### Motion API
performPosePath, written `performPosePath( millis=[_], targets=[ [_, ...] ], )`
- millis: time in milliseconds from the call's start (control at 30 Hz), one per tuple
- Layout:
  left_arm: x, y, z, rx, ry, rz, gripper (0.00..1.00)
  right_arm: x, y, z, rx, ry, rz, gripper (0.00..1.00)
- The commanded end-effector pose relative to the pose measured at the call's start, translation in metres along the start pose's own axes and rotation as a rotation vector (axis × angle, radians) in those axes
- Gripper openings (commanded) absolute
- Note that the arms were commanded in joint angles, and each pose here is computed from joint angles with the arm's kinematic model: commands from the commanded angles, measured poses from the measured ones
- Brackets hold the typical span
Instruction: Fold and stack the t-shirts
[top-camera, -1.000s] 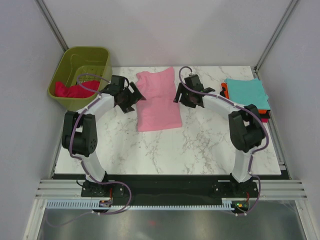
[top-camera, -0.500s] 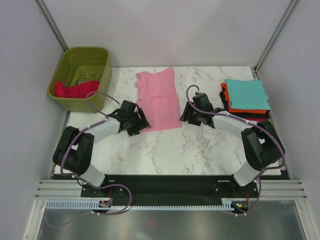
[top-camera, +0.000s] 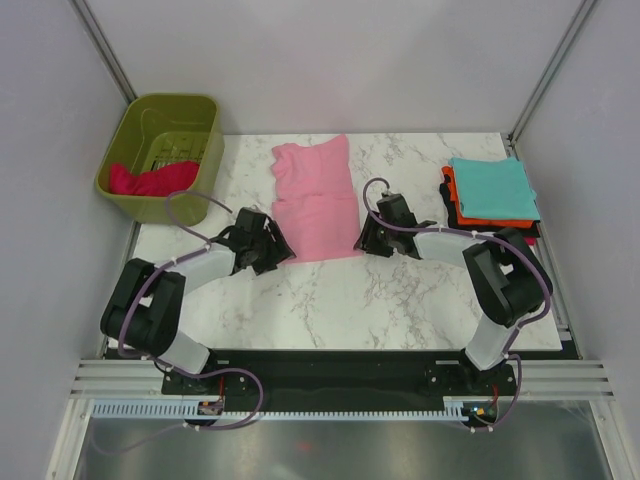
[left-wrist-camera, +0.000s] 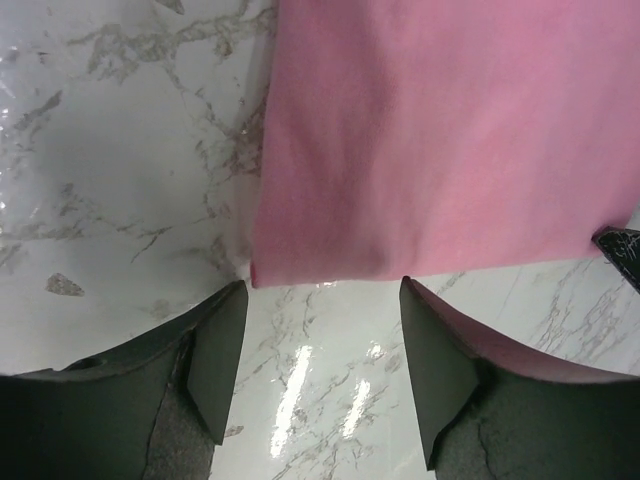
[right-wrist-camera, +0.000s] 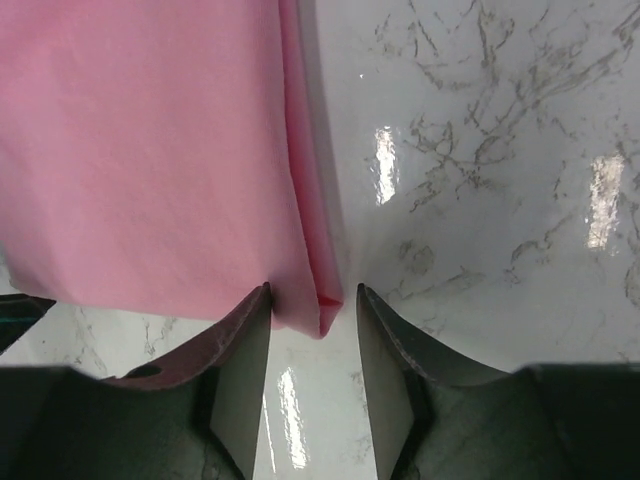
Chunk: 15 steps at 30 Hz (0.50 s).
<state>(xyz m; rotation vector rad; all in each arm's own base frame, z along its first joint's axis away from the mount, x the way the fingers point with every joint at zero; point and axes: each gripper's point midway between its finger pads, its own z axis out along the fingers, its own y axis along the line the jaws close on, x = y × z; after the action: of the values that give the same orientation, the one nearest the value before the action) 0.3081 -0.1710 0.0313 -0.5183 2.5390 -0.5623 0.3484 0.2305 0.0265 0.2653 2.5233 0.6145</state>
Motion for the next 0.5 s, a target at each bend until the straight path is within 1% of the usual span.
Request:
performPosePath(
  millis=[0,67,100,133,200,233,267,300,367,467],
  targets=[
    [-0.006,0.009,-0.006,0.0,-0.04,-0.033,0.68,0.003,-0.005,0.006,0.014,-0.013,0.007,0.46],
    [-0.006,0.012,-0.007,0.009,-0.048,-0.043,0.65,0.003,-0.009,0.007,0.029,-0.02,0.009,0.44],
    [-0.006,0.012,-0.008,0.014,-0.047,-0.046,0.64,0.003,-0.01,0.007,0.031,-0.021,0.013,0.37],
    [-0.005,0.013,-0.007,0.015,-0.044,-0.047,0.63,0.004,-0.011,0.008,0.034,-0.017,0.013,0.37],
    [-0.003,0.012,-0.004,0.022,-0.028,-0.05,0.6,0.001,-0.007,0.01,0.015,-0.028,0.017,0.29],
    [-0.002,0.012,-0.003,0.025,-0.021,-0.051,0.6,0.003,-0.007,0.011,0.015,-0.022,0.016,0.27],
    [-0.003,0.012,-0.002,0.033,-0.019,-0.053,0.56,0.003,-0.006,0.011,0.011,-0.023,0.017,0.27],
    [-0.004,0.007,-0.001,0.059,-0.022,-0.054,0.55,0.003,-0.006,0.011,0.008,-0.02,0.016,0.23],
    [-0.004,0.009,0.002,0.066,-0.017,-0.063,0.5,0.005,-0.004,0.012,-0.001,-0.012,0.015,0.19],
    [-0.007,0.012,0.006,0.062,-0.015,-0.075,0.47,0.006,-0.003,0.013,-0.006,-0.007,0.012,0.18]
  ],
)
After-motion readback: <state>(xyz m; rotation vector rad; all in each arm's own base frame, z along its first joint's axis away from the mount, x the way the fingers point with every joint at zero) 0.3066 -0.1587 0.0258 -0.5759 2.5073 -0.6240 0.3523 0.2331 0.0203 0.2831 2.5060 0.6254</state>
